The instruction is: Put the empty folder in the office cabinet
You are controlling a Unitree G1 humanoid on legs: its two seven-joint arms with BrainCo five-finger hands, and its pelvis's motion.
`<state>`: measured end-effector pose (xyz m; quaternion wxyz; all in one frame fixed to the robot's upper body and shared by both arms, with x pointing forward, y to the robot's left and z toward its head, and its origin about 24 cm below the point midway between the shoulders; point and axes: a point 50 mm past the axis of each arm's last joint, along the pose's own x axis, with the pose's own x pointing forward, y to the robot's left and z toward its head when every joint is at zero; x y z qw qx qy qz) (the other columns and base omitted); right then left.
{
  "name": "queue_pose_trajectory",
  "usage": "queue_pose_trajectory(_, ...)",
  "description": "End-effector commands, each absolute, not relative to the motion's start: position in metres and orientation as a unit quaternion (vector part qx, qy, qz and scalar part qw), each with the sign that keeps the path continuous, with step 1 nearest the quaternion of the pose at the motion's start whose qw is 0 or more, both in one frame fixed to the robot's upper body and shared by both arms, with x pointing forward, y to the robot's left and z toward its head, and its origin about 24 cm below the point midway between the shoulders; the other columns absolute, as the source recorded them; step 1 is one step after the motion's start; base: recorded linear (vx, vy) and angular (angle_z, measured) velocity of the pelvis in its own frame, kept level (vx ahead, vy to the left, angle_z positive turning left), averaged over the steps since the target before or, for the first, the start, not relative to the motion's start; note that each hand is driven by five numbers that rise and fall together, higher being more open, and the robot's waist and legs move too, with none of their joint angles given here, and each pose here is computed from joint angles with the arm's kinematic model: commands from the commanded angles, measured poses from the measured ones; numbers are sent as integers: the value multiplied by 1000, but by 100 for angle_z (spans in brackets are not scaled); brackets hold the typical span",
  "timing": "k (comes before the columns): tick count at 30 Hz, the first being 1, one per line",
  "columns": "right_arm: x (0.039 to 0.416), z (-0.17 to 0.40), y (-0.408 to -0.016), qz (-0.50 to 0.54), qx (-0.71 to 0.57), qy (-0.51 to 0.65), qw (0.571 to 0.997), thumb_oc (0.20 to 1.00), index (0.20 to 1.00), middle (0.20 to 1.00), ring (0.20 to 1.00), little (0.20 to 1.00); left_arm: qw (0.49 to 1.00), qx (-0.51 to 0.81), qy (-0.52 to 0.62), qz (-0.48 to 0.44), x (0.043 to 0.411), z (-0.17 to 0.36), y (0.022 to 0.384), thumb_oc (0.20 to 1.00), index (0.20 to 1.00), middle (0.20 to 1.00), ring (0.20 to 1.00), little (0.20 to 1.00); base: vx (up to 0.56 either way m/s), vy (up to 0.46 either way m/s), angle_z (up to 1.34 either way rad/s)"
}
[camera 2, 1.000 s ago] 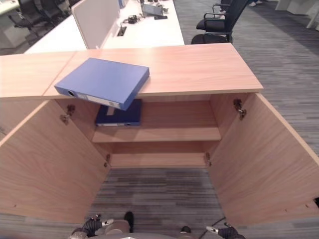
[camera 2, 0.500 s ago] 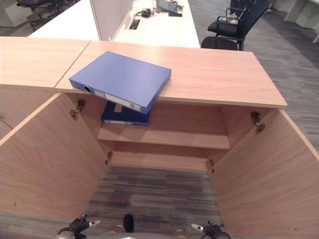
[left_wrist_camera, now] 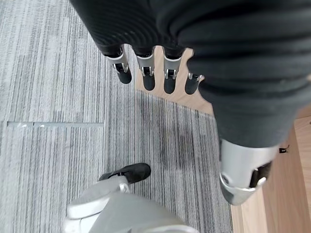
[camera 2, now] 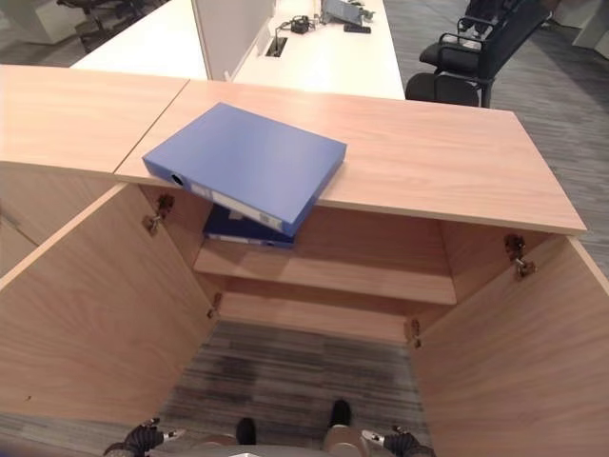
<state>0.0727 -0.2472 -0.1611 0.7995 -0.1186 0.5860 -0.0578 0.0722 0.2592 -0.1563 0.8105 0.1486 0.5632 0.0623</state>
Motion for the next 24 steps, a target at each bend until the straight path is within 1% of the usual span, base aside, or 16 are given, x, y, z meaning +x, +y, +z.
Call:
queue_pose_trajectory(1,90,-153,-266,-71,-147,567,807,1000,1000,1000,1000,1000,829,168,530,55,102,-149,262,1000,1000,1000,1000,1000,59,-79,-10)
queue_pose_trajectory(7,81,-153,-272,-82,-147,577,799,1000,1000,1000,1000,1000,832,162,528,51,103,-151,255,1000,1000,1000,1000,1000,51,-79,1)
queue_pose_trajectory(16,81,-153,-271,-78,-145,576,801,1000,1000,1000,1000,1000,831,157,532,48,101,-153,251,1000,1000,1000,1000,1000,25,-102,2)
queue_pose_trajectory(24,96,-147,-276,-85,-148,553,816,1000,1000,1000,1000,1000,856,142,494,59,125,-145,250,1000,1000,1000,1000,1000,-53,-52,9)
